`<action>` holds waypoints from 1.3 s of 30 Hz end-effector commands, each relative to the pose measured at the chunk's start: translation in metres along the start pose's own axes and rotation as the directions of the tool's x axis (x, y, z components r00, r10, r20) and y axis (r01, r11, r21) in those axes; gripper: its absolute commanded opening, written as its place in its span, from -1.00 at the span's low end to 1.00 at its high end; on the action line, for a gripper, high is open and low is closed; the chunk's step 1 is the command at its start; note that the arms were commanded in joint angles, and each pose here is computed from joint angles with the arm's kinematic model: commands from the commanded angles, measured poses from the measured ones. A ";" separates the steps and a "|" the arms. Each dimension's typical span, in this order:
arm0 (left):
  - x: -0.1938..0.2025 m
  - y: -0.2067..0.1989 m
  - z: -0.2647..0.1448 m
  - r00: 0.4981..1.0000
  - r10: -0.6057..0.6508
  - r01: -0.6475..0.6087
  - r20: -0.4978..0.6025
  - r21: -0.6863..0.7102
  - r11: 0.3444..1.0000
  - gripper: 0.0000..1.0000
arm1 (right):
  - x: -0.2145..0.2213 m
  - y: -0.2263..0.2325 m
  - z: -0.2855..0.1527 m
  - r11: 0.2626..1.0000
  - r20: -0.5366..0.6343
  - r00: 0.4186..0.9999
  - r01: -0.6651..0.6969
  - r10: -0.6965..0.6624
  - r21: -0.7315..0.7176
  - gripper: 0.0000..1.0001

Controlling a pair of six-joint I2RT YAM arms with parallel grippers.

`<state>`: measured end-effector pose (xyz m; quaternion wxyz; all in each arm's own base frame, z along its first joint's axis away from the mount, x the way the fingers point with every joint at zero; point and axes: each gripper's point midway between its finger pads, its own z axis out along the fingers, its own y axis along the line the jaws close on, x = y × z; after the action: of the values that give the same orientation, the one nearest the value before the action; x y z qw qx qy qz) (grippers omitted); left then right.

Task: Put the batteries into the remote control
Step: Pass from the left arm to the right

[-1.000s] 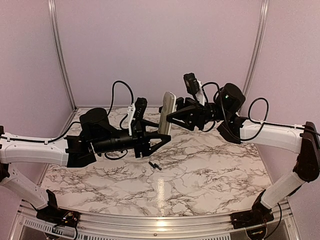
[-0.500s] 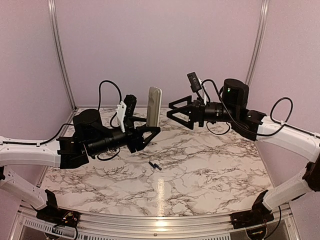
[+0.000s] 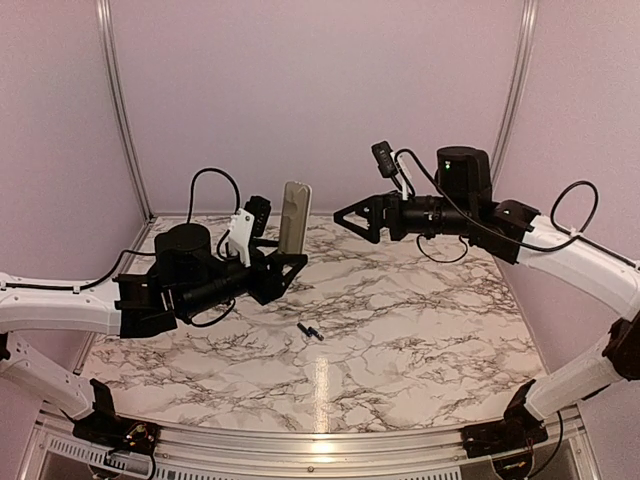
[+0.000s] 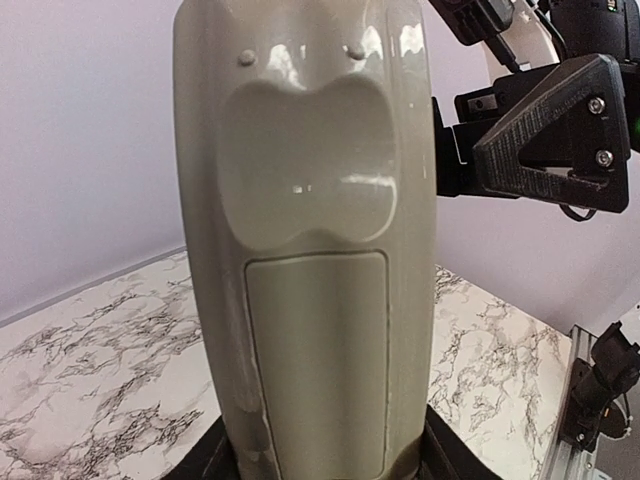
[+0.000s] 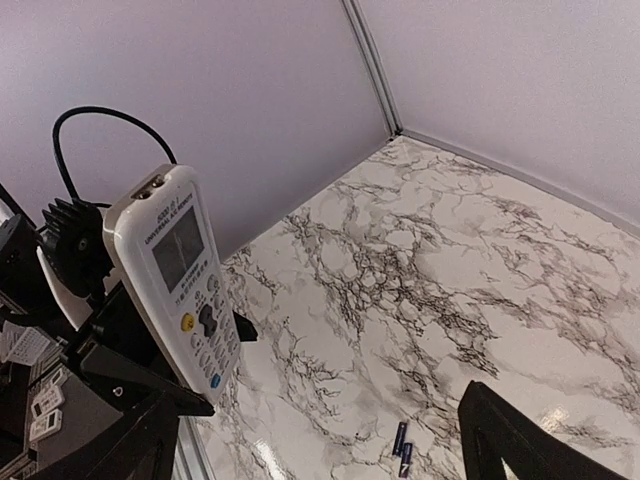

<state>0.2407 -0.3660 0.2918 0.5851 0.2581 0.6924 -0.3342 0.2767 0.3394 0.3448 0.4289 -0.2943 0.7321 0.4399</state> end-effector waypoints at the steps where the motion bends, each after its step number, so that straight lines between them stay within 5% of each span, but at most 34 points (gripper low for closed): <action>1: 0.013 0.012 0.004 0.999 0.020 -0.023 -0.049 -0.064 0.998 -0.62 | 0.000 -0.005 0.002 0.998 -0.012 0.999 -0.046 0.046 0.046 0.90; 13: 0.041 0.016 0.024 0.988 0.021 -0.037 -0.151 -0.102 0.994 -0.67 | 0.004 0.013 0.042 0.998 -0.055 0.997 -0.058 0.056 -0.024 0.86; 27: 0.045 0.007 0.036 0.989 0.016 -0.027 -0.146 -0.075 0.997 -0.68 | 0.016 0.000 0.072 0.985 -0.070 0.983 -0.171 0.169 -0.025 -0.02; 39: 0.041 0.004 0.041 0.990 0.018 -0.028 -0.142 -0.069 0.997 -0.68 | 0.028 -0.011 0.082 0.979 -0.090 0.976 -0.201 0.200 -0.010 -0.30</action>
<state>0.2602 -0.3855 0.2260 0.5309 0.2726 0.7569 -0.2662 0.2982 0.4015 0.3006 0.3532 -0.2488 0.7701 0.4694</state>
